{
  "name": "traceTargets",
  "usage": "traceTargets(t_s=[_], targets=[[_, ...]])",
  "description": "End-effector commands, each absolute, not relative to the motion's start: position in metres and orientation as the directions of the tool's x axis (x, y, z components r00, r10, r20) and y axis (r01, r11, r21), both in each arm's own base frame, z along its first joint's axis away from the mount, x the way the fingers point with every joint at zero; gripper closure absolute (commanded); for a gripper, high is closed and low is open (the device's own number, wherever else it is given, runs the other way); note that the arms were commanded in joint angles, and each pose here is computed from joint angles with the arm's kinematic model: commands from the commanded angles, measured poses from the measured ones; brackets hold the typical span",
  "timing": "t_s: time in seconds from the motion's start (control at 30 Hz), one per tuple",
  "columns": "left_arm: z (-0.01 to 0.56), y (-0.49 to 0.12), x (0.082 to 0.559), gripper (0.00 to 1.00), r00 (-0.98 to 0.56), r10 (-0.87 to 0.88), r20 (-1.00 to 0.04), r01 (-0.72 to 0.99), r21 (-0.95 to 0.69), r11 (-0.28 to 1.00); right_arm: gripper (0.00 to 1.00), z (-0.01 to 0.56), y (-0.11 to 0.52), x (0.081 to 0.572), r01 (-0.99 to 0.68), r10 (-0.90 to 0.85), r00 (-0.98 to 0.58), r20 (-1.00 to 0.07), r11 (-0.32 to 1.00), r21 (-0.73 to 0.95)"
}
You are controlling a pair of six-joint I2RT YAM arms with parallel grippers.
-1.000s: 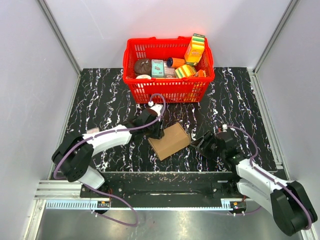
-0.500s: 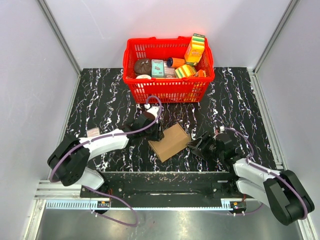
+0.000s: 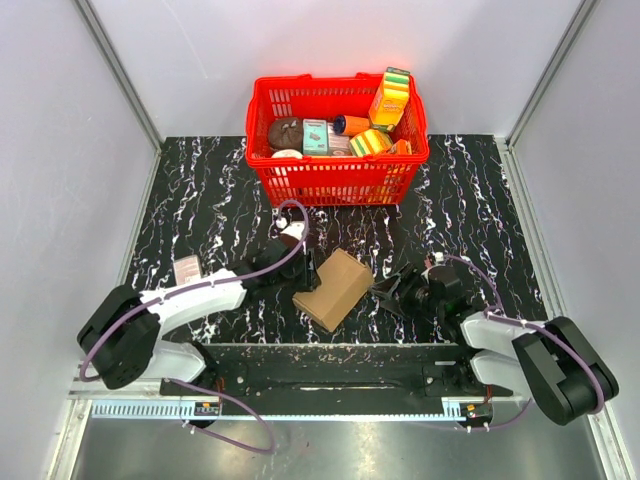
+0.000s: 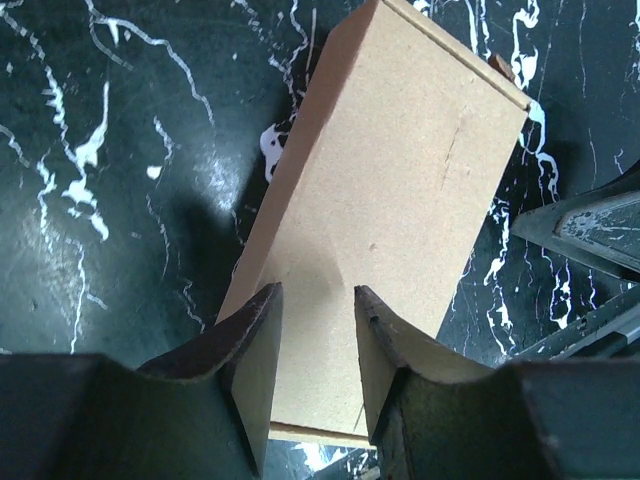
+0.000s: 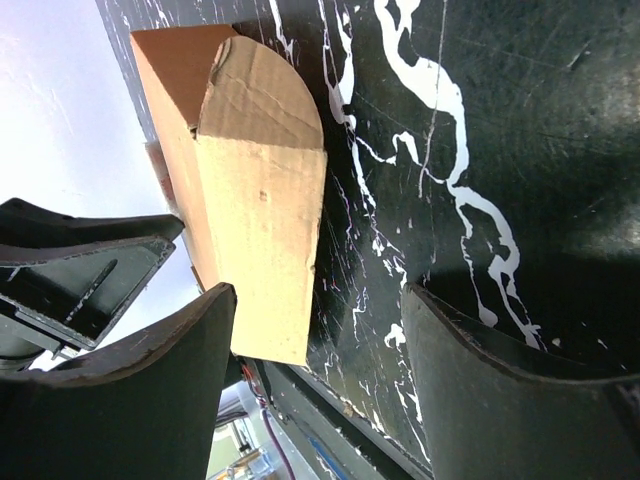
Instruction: Fold the paper box
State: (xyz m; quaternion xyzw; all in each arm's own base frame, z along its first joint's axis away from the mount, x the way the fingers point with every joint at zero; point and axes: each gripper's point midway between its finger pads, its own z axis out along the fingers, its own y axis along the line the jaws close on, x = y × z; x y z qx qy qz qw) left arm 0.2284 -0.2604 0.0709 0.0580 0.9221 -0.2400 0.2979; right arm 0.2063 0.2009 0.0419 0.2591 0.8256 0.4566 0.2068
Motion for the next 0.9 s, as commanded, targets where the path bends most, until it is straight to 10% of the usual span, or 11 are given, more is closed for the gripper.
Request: traceTargets(t_s=[0.0,0.87], targets=[[0.059,-0.239,0.212,0.60,-0.845,-0.082,-0.529,0.153,-0.385,0.910,0.26,0.052,0.211,0.208,0.189,0.595,-0.795,-0.118,0.428,0.884],[0.088,-0.284,0.212,0.59,-0.792,-0.010,-0.611,0.342,-0.456,0.821,0.25,0.060,0.272,0.208,0.095,0.542,-0.837,-0.079,0.286,0.953]])
